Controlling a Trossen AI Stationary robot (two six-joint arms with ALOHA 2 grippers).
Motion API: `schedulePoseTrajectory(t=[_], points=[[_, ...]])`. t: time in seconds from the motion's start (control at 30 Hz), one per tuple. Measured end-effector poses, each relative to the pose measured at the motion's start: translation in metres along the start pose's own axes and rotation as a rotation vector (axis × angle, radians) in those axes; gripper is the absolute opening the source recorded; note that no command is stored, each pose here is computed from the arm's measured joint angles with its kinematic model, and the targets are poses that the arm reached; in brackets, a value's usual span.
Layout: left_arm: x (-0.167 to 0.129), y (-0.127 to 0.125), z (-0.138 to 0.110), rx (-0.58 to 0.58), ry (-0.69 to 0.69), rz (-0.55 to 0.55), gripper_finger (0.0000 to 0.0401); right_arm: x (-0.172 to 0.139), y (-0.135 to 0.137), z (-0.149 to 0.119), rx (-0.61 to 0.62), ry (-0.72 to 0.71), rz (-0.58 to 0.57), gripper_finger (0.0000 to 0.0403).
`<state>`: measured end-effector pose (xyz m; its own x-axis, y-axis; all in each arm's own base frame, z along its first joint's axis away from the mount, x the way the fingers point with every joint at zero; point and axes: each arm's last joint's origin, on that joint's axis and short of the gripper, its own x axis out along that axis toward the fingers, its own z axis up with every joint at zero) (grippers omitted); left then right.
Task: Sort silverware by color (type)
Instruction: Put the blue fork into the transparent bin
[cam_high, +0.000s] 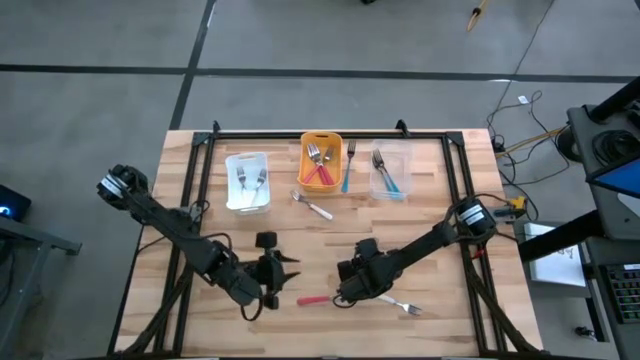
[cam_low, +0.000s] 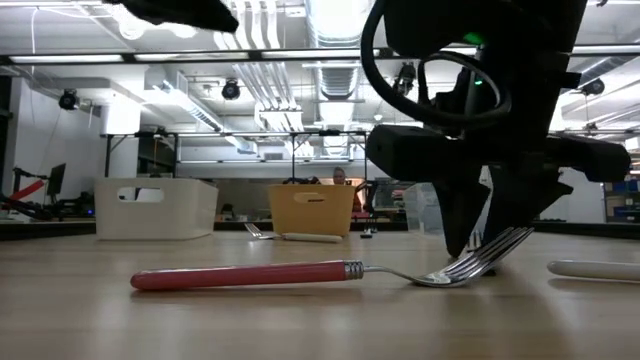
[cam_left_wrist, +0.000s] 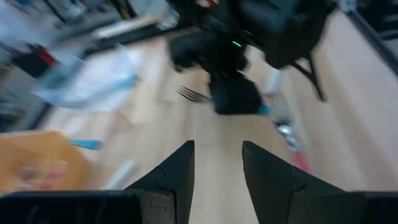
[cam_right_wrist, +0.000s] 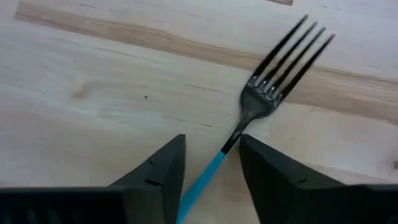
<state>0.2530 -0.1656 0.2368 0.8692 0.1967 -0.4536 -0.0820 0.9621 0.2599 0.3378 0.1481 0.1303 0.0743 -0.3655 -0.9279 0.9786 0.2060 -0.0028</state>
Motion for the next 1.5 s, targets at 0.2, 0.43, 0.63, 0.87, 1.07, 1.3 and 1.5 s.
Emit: schedulePoseTrajectory(t=[0.2, 0.43, 0.63, 0.87, 1.07, 1.3, 1.5], points=[[-0.019, 0.026, 0.018, 0.05, -0.074, 0.094, 0.0115, 0.006, -0.004, -0.001, -0.012, -0.005, -0.004, 0.0069], [-0.042, 0.061, 0.035, 0.105, -0.147, 0.14, 0.0115, 0.005, -0.004, 0.002, -0.073, -0.001, -0.007, 0.0011], [-0.056, 0.075, 0.041, 0.127, -0.184, 0.154, 0.0115, -0.009, -0.009, 0.011, -0.116, 0.009, 0.011, 0.0009], [-0.059, 0.078, 0.038, 0.153, -0.158, 0.152, 0.0115, -0.053, -0.022, 0.038, -0.18, -0.025, 0.106, 0.0009], [-0.053, 0.074, 0.027, 0.22, -0.116, 0.152, 0.0115, -0.091, -0.038, 0.081, -0.224, -0.039, 0.215, 0.0009], [-0.051, 0.082, 0.009, 0.332, -0.095, 0.176, 0.0115, -0.107, -0.064, 0.161, -0.253, -0.019, 0.285, 0.0009], [-0.058, 0.105, 0.007, 0.308, -0.16, 0.251, 0.0115, -0.091, -0.096, 0.238, -0.254, 0.025, 0.277, 0.0009]])
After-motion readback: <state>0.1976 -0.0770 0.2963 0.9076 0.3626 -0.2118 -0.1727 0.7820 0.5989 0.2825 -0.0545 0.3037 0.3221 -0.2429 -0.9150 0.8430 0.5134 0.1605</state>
